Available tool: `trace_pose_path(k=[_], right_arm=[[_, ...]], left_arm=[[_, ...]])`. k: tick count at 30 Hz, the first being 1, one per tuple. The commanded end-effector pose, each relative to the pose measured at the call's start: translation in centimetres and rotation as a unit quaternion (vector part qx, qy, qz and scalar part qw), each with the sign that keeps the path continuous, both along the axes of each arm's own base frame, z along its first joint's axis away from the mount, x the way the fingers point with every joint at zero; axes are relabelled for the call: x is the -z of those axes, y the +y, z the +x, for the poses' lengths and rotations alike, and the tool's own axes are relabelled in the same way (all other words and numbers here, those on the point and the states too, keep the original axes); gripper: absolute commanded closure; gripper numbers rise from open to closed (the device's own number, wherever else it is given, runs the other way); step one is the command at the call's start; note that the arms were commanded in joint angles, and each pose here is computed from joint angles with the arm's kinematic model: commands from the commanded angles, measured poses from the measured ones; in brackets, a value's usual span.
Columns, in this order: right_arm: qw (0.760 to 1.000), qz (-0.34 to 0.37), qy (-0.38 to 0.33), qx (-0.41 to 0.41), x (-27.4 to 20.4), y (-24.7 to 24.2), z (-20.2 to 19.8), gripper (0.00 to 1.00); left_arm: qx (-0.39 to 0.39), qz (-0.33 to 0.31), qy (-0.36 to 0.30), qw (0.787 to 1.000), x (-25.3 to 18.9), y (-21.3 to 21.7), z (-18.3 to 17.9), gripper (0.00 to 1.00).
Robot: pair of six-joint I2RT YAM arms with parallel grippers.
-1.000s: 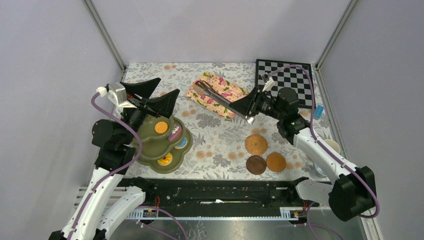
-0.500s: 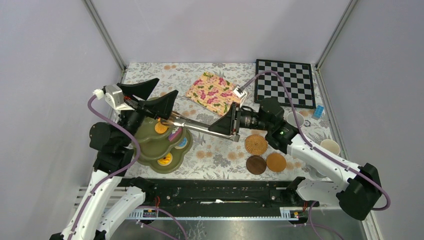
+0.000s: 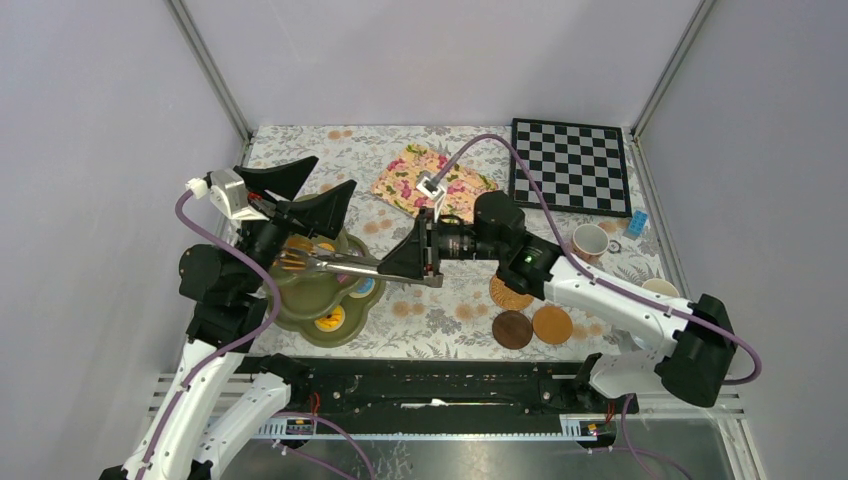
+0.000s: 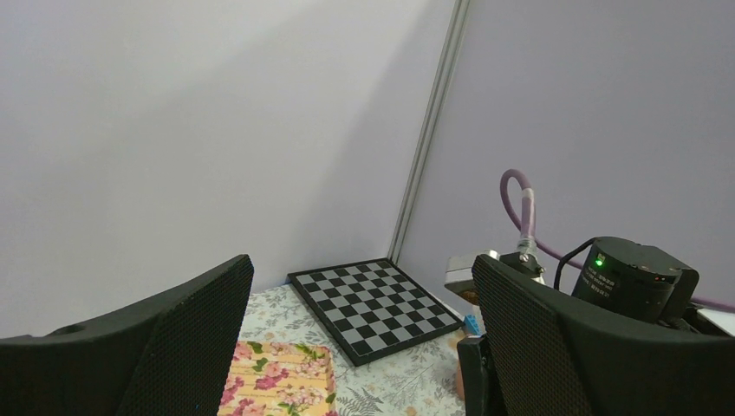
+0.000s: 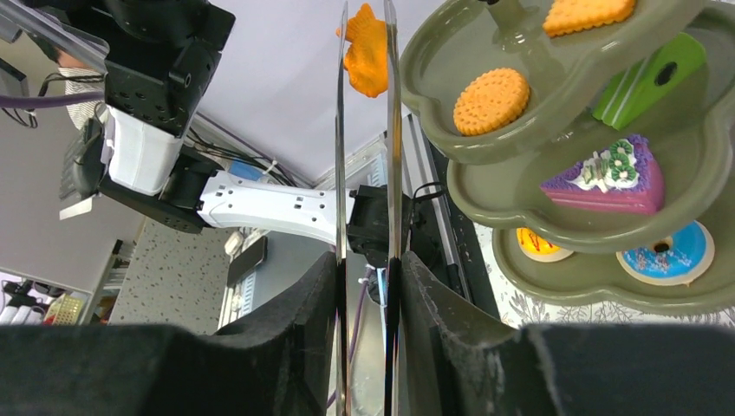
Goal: Serve the afternoon tea
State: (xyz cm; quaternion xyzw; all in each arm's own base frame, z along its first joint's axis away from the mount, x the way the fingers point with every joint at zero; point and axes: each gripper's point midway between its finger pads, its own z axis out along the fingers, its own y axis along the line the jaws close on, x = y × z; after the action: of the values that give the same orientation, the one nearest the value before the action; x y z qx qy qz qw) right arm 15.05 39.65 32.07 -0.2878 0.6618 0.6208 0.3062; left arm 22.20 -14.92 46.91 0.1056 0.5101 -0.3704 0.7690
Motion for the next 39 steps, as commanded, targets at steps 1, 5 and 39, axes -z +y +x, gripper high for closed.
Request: trace_pose_path(k=[1,5,39], right_arm=[[0.998,0.02,-0.059,0.002,-2.9,1.7,-0.1,0.69],[0.997,0.009,-0.075,0.002,-2.7,3.1,-0.4,0.69],[0.981,-0.073,-0.159,0.084,-1.2,6.8,1.2,0.53]], left_arm=[[0.004,-0.008,-0.025,1.0,-1.1,0.2,-0.8,0.01],[0.003,-0.008,-0.025,1.0,-1.2,0.2,-0.8,0.01],[0.005,-0.008,-0.025,1.0,-1.2,0.2,-0.9,0.01]])
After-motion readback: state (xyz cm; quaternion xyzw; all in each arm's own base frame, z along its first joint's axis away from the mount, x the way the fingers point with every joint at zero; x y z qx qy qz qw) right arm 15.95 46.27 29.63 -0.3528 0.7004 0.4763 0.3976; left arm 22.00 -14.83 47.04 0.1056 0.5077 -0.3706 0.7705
